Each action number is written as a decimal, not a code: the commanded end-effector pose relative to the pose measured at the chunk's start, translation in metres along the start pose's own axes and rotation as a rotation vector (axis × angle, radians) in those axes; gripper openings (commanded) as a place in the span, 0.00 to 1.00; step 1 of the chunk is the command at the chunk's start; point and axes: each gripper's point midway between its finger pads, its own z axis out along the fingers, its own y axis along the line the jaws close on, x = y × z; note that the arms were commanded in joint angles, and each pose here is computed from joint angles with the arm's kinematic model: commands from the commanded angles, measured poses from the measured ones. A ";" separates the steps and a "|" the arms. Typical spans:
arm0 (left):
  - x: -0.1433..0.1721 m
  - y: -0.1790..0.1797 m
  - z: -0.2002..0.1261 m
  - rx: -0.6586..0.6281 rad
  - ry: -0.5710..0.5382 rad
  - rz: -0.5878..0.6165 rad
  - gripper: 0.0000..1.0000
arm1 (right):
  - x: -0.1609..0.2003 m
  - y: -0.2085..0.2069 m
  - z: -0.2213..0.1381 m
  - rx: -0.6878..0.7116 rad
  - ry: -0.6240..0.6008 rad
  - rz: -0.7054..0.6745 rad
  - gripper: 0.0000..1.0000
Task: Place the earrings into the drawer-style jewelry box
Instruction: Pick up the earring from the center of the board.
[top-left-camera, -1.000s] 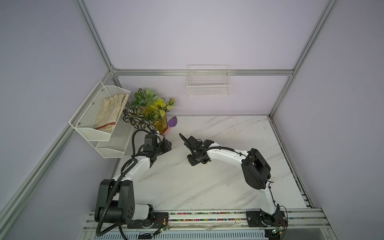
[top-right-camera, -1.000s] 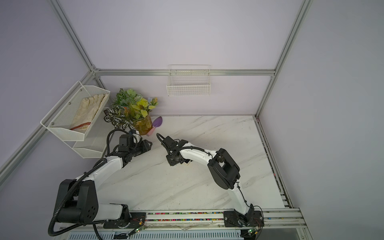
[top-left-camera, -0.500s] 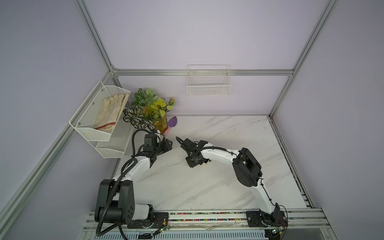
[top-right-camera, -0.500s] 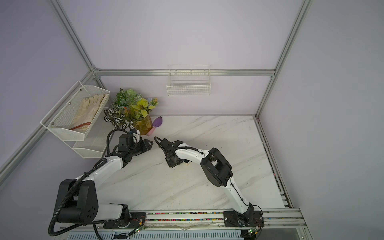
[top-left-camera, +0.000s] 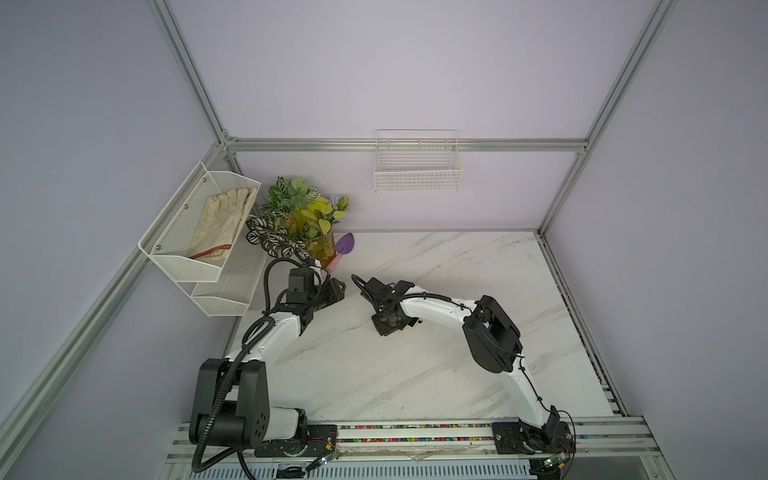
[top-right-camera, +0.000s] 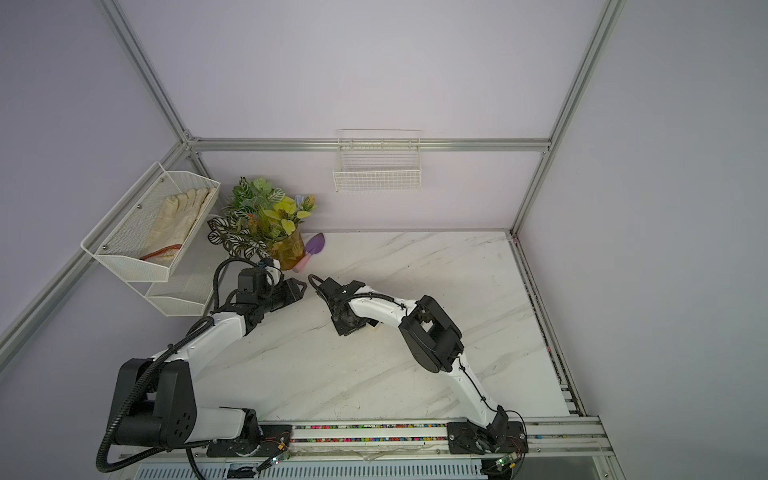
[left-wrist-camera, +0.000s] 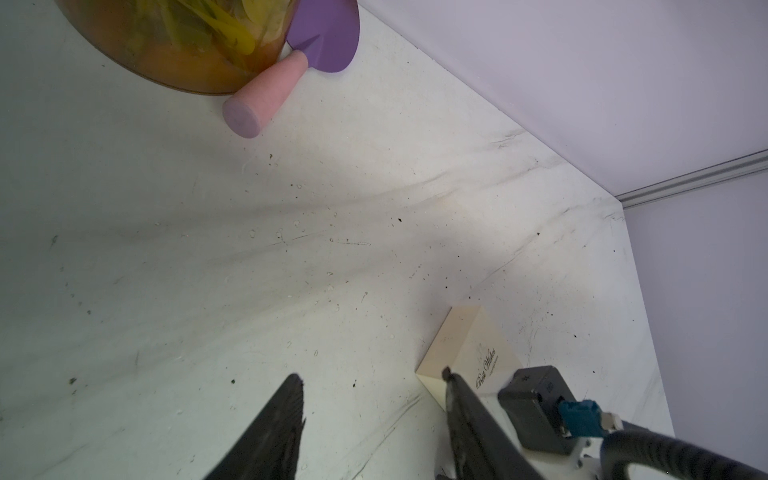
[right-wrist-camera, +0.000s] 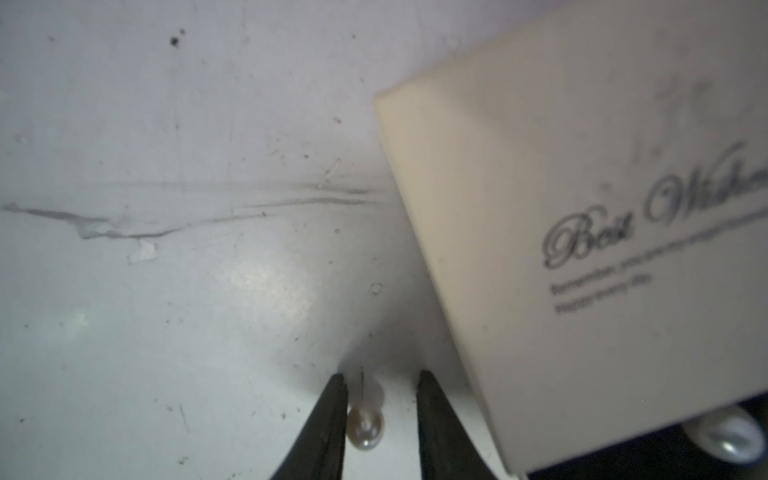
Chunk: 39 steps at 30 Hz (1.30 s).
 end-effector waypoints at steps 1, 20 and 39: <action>0.003 0.002 0.002 0.011 -0.002 -0.014 0.55 | 0.008 0.000 -0.003 0.003 0.023 -0.003 0.32; 0.003 0.002 0.006 0.013 0.002 -0.015 0.54 | 0.021 0.002 0.004 0.012 0.073 -0.025 0.24; 0.005 0.003 0.007 0.011 0.005 -0.016 0.54 | 0.026 -0.001 0.005 0.029 0.085 -0.027 0.25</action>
